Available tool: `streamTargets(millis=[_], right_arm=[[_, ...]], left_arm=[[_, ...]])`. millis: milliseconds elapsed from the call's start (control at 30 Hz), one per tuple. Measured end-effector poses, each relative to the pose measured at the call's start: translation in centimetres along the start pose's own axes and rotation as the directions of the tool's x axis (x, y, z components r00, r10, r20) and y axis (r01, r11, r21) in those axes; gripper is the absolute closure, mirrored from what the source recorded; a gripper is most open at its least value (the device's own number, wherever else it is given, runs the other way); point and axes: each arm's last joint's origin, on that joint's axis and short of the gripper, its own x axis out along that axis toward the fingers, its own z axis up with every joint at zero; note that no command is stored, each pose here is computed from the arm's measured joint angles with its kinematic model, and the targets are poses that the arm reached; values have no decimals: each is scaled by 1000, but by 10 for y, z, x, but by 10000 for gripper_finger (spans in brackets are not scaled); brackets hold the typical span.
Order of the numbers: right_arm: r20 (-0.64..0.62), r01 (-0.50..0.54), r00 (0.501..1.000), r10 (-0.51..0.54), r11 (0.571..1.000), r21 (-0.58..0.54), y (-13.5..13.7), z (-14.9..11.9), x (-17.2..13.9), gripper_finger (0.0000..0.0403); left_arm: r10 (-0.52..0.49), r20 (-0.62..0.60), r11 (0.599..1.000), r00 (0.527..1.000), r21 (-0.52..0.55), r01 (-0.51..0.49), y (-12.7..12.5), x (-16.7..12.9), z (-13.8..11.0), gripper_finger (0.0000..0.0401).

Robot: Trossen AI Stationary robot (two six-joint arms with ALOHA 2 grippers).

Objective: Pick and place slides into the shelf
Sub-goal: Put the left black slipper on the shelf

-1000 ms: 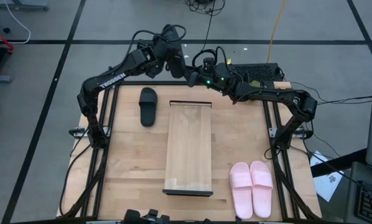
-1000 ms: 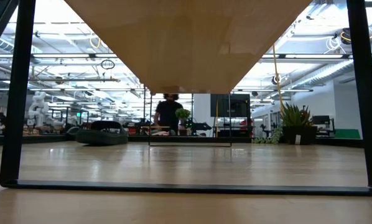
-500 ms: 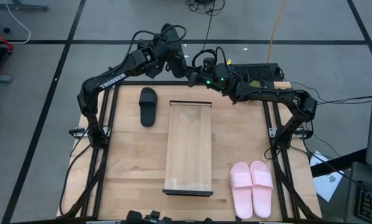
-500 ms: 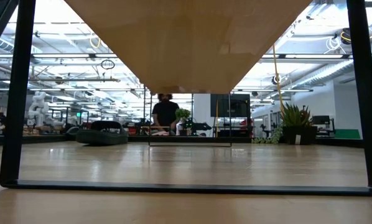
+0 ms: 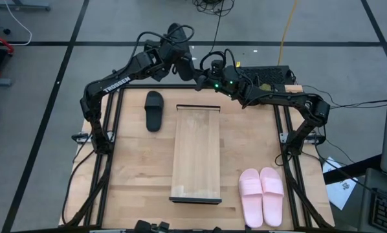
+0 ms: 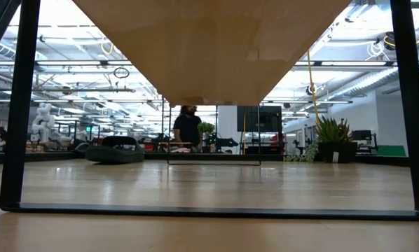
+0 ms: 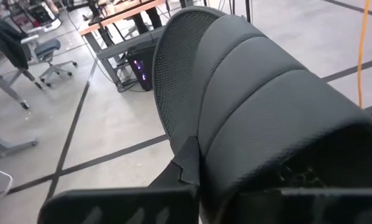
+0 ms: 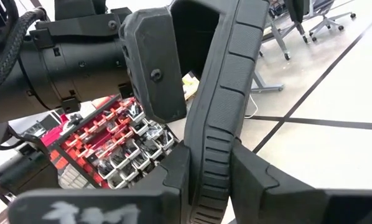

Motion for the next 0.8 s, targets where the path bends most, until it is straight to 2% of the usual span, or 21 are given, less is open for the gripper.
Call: streamTargets(millis=[300,467,800], right_arm=[[3,0,1000,0,1000,-24,0,0,0,338],[4,24,1000,-24,999,-28,-3,1,0,340],[25,-28,999,28,1000,-1,0,7,0,344]], left_arm=[[1,-3,999,1000,53,-1,-1,-3,-1,362],[-12,20,998,1000,66,10,7,-15,5,360],[-35,130,999,991,-28,39,44,-59,26,359]])
